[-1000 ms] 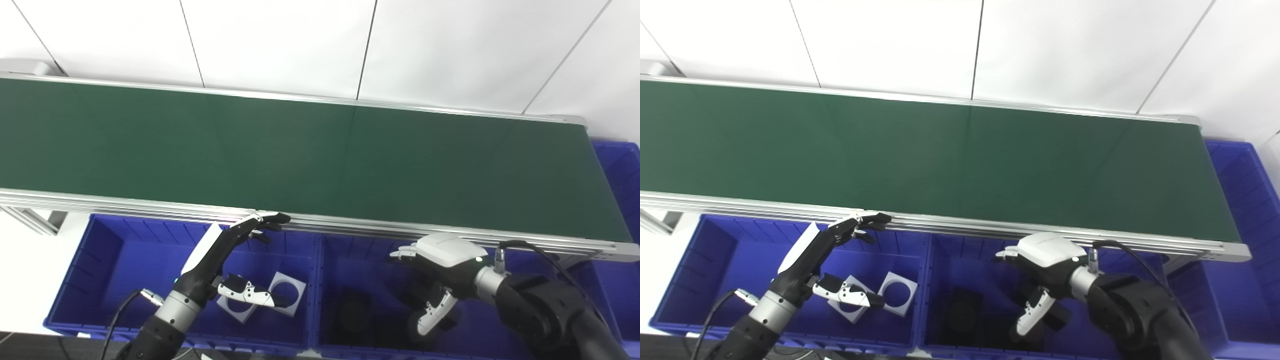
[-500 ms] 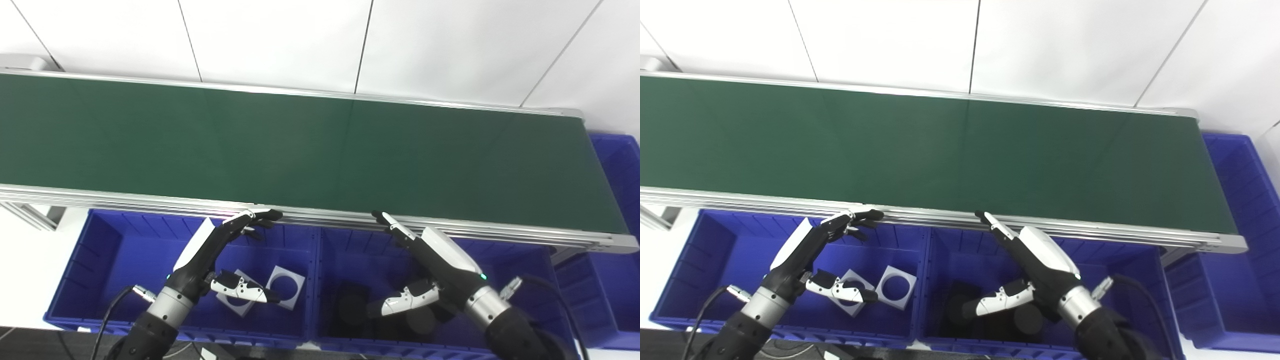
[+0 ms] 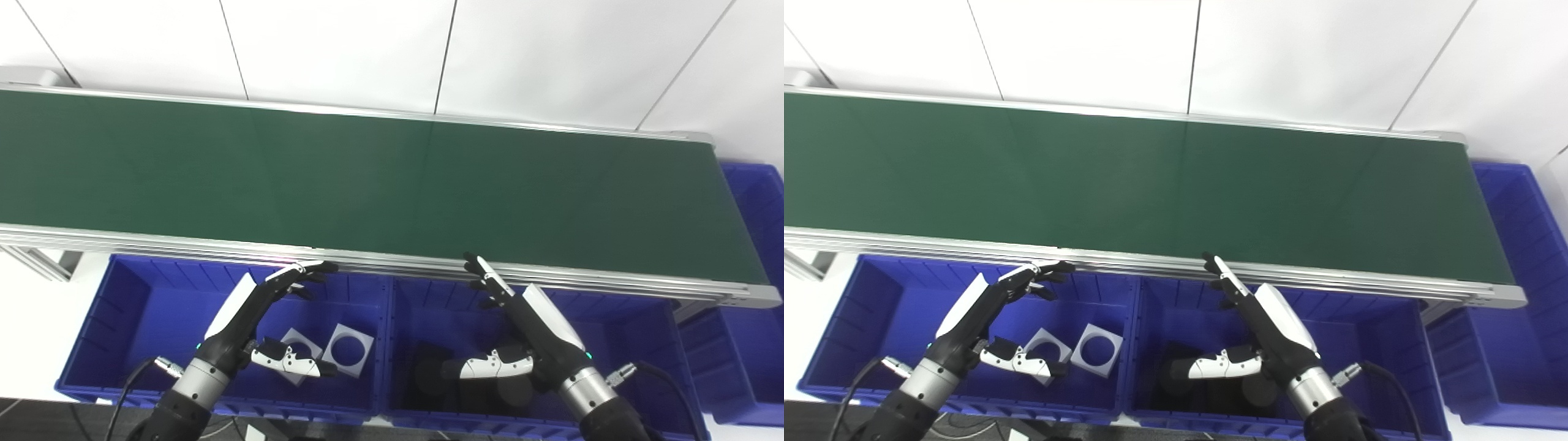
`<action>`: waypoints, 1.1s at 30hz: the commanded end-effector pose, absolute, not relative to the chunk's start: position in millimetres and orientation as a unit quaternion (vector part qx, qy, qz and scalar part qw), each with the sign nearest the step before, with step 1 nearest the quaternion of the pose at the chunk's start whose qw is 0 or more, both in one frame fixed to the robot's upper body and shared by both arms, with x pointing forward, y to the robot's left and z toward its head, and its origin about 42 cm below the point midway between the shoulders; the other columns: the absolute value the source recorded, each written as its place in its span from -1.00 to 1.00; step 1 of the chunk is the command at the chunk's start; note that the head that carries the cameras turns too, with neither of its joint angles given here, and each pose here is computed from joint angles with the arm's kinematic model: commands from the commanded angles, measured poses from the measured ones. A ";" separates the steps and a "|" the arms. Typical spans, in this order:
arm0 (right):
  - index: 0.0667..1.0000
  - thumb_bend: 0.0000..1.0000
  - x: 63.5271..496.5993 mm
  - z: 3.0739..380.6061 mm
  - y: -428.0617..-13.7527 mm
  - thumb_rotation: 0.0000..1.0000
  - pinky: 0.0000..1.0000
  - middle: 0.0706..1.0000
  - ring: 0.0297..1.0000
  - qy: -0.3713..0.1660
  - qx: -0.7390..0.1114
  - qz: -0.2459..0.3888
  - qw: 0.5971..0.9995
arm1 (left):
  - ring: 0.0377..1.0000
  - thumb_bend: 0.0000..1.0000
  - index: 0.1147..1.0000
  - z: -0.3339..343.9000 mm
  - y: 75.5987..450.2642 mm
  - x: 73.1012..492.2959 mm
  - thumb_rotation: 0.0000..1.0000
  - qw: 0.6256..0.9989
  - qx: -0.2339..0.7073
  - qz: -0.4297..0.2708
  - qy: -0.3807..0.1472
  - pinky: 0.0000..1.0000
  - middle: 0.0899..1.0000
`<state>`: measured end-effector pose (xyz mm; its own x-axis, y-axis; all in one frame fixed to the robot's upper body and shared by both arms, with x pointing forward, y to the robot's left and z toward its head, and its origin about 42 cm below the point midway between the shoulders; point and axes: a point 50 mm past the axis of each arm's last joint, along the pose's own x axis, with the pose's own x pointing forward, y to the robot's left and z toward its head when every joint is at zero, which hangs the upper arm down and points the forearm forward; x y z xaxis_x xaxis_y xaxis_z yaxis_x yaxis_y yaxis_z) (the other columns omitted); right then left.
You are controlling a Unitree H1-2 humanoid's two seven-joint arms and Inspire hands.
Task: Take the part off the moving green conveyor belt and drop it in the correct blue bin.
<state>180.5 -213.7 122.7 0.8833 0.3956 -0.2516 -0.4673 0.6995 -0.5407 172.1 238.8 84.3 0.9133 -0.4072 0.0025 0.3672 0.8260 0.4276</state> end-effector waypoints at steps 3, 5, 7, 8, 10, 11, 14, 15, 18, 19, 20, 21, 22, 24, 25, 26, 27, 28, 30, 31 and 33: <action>1.00 0.80 180.8 130.5 -210.0 -0.07 0.56 0.90 0.78 0.028 -0.299 0.224 0.927 | 0.53 0.85 0.52 92.2 243.4 171.9 -0.68 0.952 0.218 -0.198 -0.081 0.29 0.61; 1.00 0.80 180.2 131.1 -209.0 -0.08 0.58 0.91 0.79 0.032 -0.294 0.222 0.929 | 0.53 0.86 0.52 92.1 244.3 171.3 -0.67 0.952 0.223 -0.193 -0.077 0.30 0.60; 1.00 0.80 179.9 132.3 -207.5 -0.13 0.59 0.91 0.79 0.035 -0.294 0.221 0.929 | 0.52 0.86 0.53 92.3 244.1 172.5 -0.66 0.952 0.230 -0.188 -0.077 0.35 0.59; 1.00 0.79 179.9 132.6 -206.8 -0.14 0.59 0.91 0.79 0.035 -0.296 0.221 0.929 | 0.53 0.86 0.53 92.2 243.8 173.4 -0.68 0.952 0.231 -0.187 -0.078 0.39 0.59; 1.00 0.79 180.3 132.5 -206.0 -0.15 0.56 0.90 0.77 0.034 -0.299 0.223 0.927 | 0.54 0.84 0.53 90.5 241.8 176.3 -0.73 0.955 0.219 -0.182 -0.080 0.41 0.59; 1.00 0.80 180.3 132.4 -205.6 -0.15 0.56 0.90 0.77 0.033 -0.299 0.224 0.927 | 0.54 0.83 0.53 89.6 240.9 177.6 -0.74 0.958 0.210 -0.179 -0.080 0.41 0.60; 1.00 0.81 180.0 132.5 -204.6 -0.14 0.56 0.89 0.77 0.032 -0.299 0.225 0.927 | 0.58 0.81 0.55 87.0 239.3 181.9 -0.77 0.962 0.194 -0.176 -0.078 0.43 0.63; 1.00 0.81 179.7 131.9 -204.3 -0.14 0.56 0.89 0.77 0.029 -0.298 0.224 0.927 | 0.59 0.80 0.56 86.1 238.8 184.3 -0.77 0.963 0.191 -0.177 -0.076 0.44 0.64; 1.00 0.83 179.1 130.3 -202.6 -0.11 0.57 0.87 0.76 0.023 -0.297 0.225 0.928 | 0.63 0.79 0.59 84.5 238.2 188.0 -0.81 0.965 0.179 -0.177 -0.072 0.48 0.69; 1.00 0.82 178.2 129.6 -200.5 -0.09 0.54 0.86 0.74 0.021 -0.302 0.226 0.926 | 0.64 0.79 0.60 84.3 238.3 188.6 -0.80 0.965 0.177 -0.177 -0.072 0.49 0.70; 1.00 0.82 177.3 128.8 -198.6 -0.09 0.54 0.86 0.74 0.019 -0.307 0.227 0.924 | 0.64 0.79 0.61 84.1 238.5 188.9 -0.80 0.965 0.176 -0.178 -0.072 0.49 0.71; 1.00 0.82 176.6 128.2 -197.5 -0.09 0.53 0.85 0.73 0.017 -0.311 0.228 0.923 | 0.65 0.79 0.61 83.9 238.6 189.1 -0.79 0.965 0.176 -0.178 -0.072 0.49 0.72; 1.00 0.81 175.6 126.7 -195.2 -0.08 0.52 0.85 0.73 0.018 -0.313 0.232 0.921 | 0.65 0.80 0.62 83.3 238.7 189.2 -0.79 0.965 0.175 -0.181 -0.070 0.50 0.72; 1.00 0.81 174.4 124.8 -192.1 -0.10 0.56 0.89 0.75 0.023 -0.314 0.237 0.919 | 0.69 0.79 0.66 82.3 238.7 189.3 -0.76 0.965 0.175 -0.185 -0.067 0.53 0.75; 1.00 0.81 174.2 123.9 -190.3 -0.09 0.56 0.89 0.75 0.026 -0.315 0.238 0.918 | 0.70 0.79 0.67 82.0 238.7 189.3 -0.74 0.964 0.177 -0.186 -0.066 0.54 0.76; 1.00 0.80 174.3 123.2 -189.4 -0.08 0.55 0.89 0.75 0.028 -0.316 0.237 0.918 | 0.70 0.80 0.68 81.9 238.7 189.2 -0.71 0.964 0.179 -0.186 -0.064 0.56 0.77; 1.00 0.80 174.5 122.8 -188.7 -0.08 0.55 0.89 0.75 0.029 -0.315 0.237 0.919 | 0.70 0.81 0.69 81.9 238.9 188.9 -0.68 0.964 0.181 -0.186 -0.063 0.56 0.77; 1.00 0.79 174.7 122.4 -188.5 -0.09 0.54 0.89 0.75 0.030 -0.314 0.236 0.919 | 0.70 0.82 0.69 81.8 239.3 188.4 -0.66 0.964 0.182 -0.186 -0.062 0.56 0.77; 1.00 0.77 174.6 122.3 -188.3 -0.11 0.54 0.90 0.76 0.032 -0.310 0.235 0.921 | 0.71 0.82 0.70 81.1 240.3 187.7 -0.64 0.963 0.183 -0.188 -0.062 0.57 0.78; 1.00 0.77 174.5 122.2 -188.1 -0.11 0.54 0.90 0.77 0.035 -0.309 0.234 0.921 | 0.71 0.82 0.70 80.8 240.8 187.5 -0.63 0.963 0.184 -0.189 -0.061 0.57 0.78; 1.00 0.75 174.4 121.7 -187.5 -0.12 0.55 0.91 0.78 0.039 -0.308 0.232 0.922 | 0.72 0.82 0.71 80.3 242.5 187.1 -0.64 0.962 0.186 -0.190 -0.060 0.57 0.79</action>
<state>172.6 -189.1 116.0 0.8767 0.4114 -0.2493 -0.4779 0.6860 -0.5486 184.9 241.6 74.5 0.9278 -0.3730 0.0113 0.3425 0.8633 0.3708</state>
